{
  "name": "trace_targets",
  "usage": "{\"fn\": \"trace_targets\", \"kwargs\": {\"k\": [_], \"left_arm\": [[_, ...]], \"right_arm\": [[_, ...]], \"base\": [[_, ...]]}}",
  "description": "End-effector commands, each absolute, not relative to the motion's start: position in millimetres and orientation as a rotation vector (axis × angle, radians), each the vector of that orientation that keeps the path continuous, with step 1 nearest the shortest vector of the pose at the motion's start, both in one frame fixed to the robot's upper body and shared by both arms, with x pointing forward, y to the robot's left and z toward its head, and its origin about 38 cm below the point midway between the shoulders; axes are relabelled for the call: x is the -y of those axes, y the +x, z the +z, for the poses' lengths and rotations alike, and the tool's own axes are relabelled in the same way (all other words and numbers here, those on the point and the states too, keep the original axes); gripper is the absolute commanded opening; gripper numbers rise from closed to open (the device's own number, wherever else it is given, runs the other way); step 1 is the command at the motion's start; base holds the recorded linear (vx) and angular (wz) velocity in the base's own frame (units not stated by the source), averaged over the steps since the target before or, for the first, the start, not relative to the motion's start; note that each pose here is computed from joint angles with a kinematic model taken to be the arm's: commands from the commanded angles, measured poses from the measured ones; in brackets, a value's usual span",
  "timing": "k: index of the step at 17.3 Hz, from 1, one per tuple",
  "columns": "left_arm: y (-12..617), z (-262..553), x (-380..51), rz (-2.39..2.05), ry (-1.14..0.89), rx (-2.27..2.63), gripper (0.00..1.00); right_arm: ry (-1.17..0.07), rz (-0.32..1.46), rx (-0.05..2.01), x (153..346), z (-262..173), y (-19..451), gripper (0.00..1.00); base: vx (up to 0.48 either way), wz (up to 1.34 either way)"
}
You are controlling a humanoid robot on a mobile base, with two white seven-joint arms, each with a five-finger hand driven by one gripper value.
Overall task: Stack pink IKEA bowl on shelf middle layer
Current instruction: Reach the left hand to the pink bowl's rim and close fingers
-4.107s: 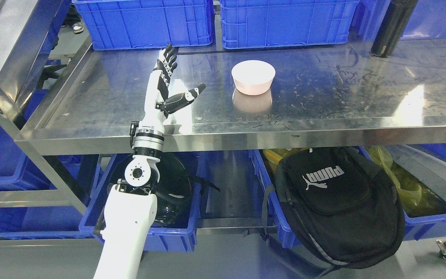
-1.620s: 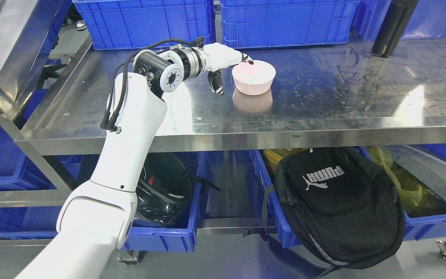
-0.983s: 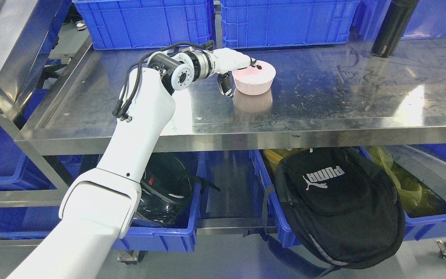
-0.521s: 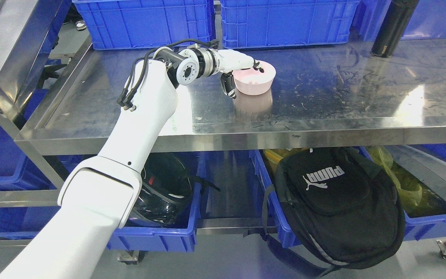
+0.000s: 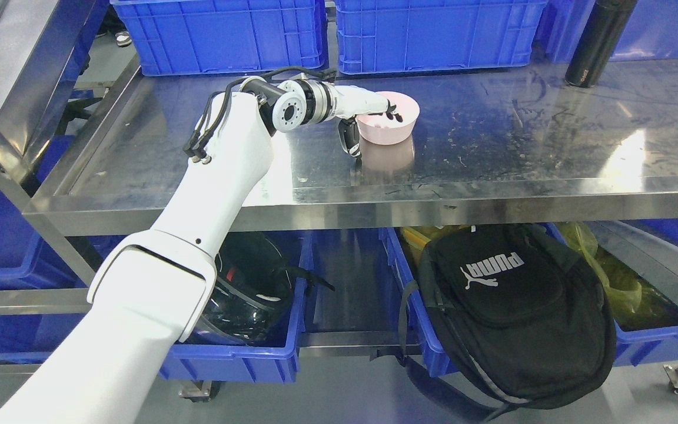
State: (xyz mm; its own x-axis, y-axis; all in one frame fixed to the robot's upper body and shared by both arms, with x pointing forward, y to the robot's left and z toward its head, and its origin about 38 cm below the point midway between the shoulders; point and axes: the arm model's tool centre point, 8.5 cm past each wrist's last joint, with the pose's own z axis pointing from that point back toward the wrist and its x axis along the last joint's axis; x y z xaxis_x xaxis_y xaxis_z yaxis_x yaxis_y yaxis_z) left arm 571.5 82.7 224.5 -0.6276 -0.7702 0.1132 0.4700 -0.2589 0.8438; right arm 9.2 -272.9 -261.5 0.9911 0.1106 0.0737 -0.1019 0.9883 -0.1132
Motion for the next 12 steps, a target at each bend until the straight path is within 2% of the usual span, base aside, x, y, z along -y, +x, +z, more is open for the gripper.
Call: {"fn": "trace_targets", "kwargs": {"k": [1, 7, 12], "left_arm": [[571.8, 203.4, -93.8, -1.982, 0.384, 1.089, 0.82], [571.0, 198.6, -93.6, -2.003, 0.392, 1.063, 0.7], [570.7, 193.8, -95.0, -2.008, 0.389, 1.042, 0.54]], "right_arm": [[-0.125, 0.108, 0.073, 283.8, -260.7, 0.3, 1.0], [-0.125, 0.108, 0.073, 283.8, -260.7, 0.3, 1.0], [-0.125, 0.108, 0.073, 283.8, -260.7, 0.3, 1.0]], "base": [[0.0, 0.0], [0.0, 0.01], [-0.002, 0.0]]}}
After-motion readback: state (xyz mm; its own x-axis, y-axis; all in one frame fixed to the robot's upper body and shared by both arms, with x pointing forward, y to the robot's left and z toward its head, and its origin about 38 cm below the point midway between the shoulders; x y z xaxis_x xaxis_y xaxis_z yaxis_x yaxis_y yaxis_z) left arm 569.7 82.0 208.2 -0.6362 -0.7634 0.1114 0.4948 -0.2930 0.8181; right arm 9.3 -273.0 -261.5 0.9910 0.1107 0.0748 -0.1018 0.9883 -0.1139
